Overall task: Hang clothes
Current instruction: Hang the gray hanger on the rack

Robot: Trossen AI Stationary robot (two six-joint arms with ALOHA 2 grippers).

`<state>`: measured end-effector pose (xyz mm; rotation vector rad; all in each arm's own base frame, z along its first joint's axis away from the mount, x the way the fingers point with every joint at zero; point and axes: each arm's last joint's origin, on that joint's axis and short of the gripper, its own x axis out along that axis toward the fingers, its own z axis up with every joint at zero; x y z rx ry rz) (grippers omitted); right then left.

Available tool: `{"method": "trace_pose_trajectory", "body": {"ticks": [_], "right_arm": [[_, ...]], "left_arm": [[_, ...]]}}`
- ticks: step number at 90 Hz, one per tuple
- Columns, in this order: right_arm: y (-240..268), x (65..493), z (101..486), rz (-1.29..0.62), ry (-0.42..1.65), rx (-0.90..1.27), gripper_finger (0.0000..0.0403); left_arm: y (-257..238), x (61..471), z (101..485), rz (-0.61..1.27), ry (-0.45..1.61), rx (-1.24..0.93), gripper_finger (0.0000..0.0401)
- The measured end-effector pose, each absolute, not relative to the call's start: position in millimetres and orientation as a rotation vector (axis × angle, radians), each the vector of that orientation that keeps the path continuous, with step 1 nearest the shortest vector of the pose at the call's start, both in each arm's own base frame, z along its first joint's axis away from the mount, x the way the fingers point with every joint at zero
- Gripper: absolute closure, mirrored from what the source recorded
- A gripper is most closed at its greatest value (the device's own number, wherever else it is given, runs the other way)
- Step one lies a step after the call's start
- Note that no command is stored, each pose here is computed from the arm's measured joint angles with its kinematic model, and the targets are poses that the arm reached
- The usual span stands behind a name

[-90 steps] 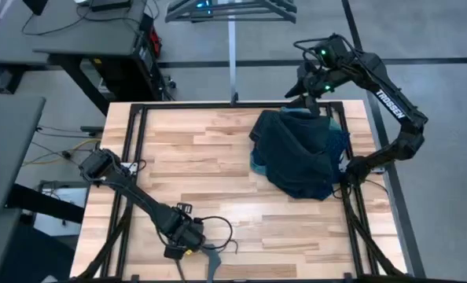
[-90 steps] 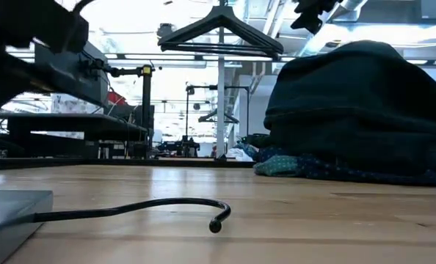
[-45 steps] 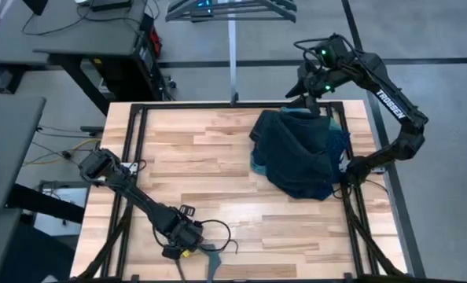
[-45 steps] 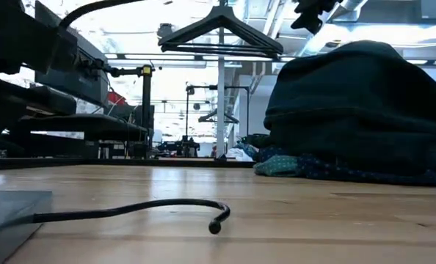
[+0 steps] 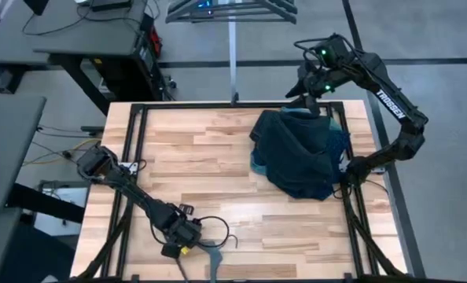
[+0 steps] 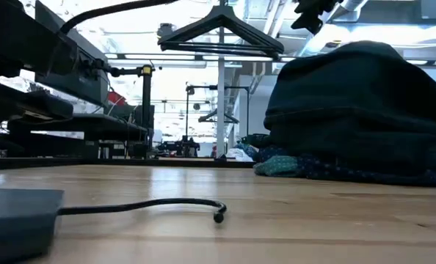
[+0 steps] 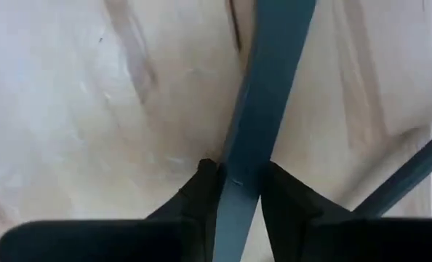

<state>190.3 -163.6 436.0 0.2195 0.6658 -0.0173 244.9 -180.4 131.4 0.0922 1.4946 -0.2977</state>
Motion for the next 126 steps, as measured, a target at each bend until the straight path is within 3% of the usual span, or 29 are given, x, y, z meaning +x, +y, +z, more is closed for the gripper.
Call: {"method": "trace_pose_trajectory", "body": {"ticks": [46, 56, 88, 104, 126], "right_arm": [[-165, 192, 438, -0.028, 0.645, 0.218, 0.0195], [-165, 192, 438, -0.028, 0.646, 0.218, 0.0195], [-165, 192, 438, -0.037, 0.646, 0.245, 0.0195], [-164, 192, 438, -0.075, 0.645, 0.368, 0.0195], [-152, 226, 403, 0.014, 0.676, 0.486, 0.0195]], "left_arm": [[-171, 230, 213, -0.320, 1.399, -0.020, 0.0354], [-162, 222, 229, -0.296, 1.382, -0.051, 0.0391], [-125, 225, 244, -0.048, 1.328, -0.097, 0.0397], [-111, 232, 244, 0.006, 1.323, -0.143, 0.0399], [-91, 232, 254, 0.246, 1.263, -0.394, 0.0400]]}}
